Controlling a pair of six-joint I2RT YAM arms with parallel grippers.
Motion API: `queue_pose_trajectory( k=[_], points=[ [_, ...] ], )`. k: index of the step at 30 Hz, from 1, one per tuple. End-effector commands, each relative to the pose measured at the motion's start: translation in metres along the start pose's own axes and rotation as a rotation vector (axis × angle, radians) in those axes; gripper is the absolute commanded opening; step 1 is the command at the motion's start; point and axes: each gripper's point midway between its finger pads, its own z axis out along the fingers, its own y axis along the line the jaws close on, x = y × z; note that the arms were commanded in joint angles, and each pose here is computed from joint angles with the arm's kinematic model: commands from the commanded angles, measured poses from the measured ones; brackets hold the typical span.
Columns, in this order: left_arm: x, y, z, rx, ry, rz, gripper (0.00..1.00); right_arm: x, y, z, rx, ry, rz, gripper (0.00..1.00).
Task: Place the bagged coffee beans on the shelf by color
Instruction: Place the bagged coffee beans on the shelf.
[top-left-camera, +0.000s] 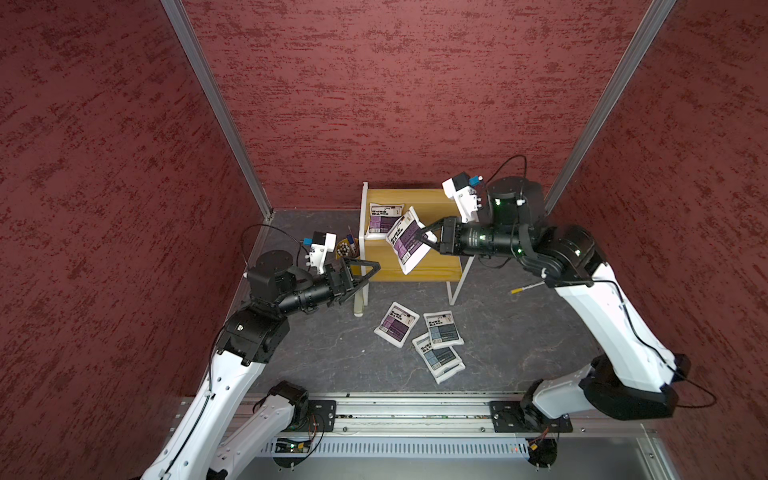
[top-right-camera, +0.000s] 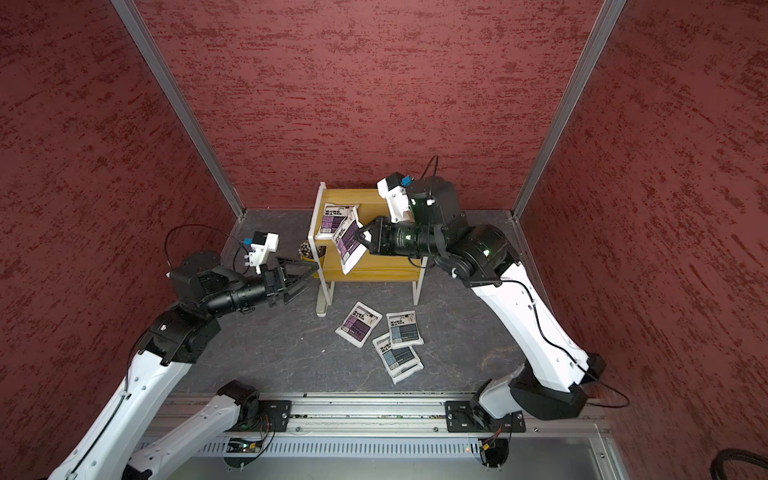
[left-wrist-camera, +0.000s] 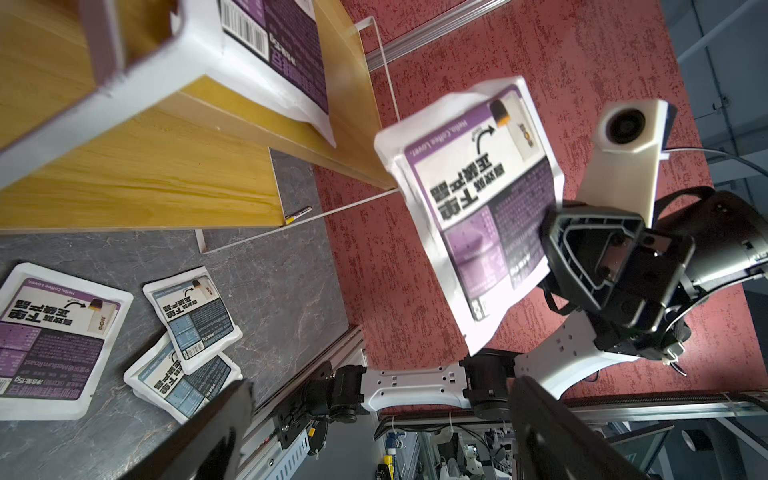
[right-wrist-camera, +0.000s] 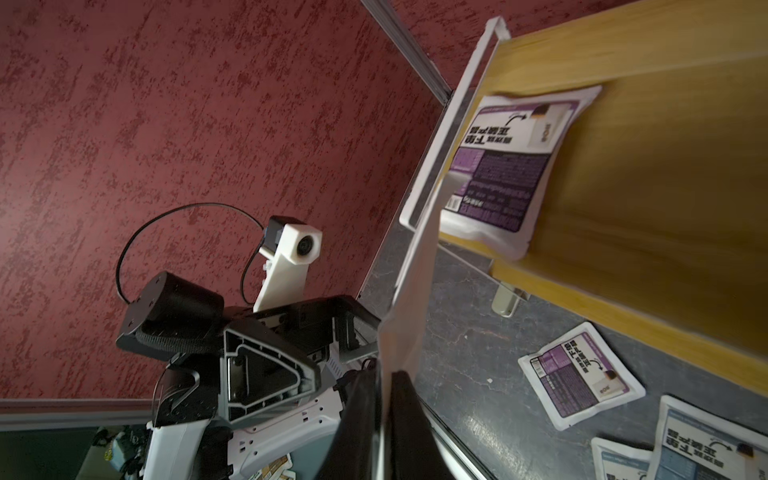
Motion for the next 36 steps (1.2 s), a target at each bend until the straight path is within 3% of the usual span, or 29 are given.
queue_pose_trajectory(
  k=[1,13,24,31,33,36],
  points=[
    [-0.005,-0.002,-0.001,0.013,-0.012,0.011,1.00,-0.019,-0.003,-0.006,-0.026,0.004,-0.024,0.12],
    [-0.015,0.013,-0.010,-0.016,-0.031,-0.034,1.00,-0.077,-0.053,0.012,0.017,-0.083,0.064,0.07],
    [-0.013,0.023,-0.009,-0.025,-0.022,-0.057,1.00,-0.088,-0.105,0.018,0.161,-0.273,0.168,0.06],
    [-0.012,0.027,-0.008,-0.027,-0.017,-0.065,1.00,-0.080,-0.117,0.023,0.161,-0.290,0.211,0.06],
    [-0.012,0.028,-0.007,-0.029,-0.017,-0.066,1.00,-0.078,-0.118,0.024,0.148,-0.294,0.227,0.08],
    [-0.012,0.030,-0.007,-0.029,-0.015,-0.068,1.00,-0.070,-0.118,0.029,0.115,-0.277,0.258,0.26]
  ],
)
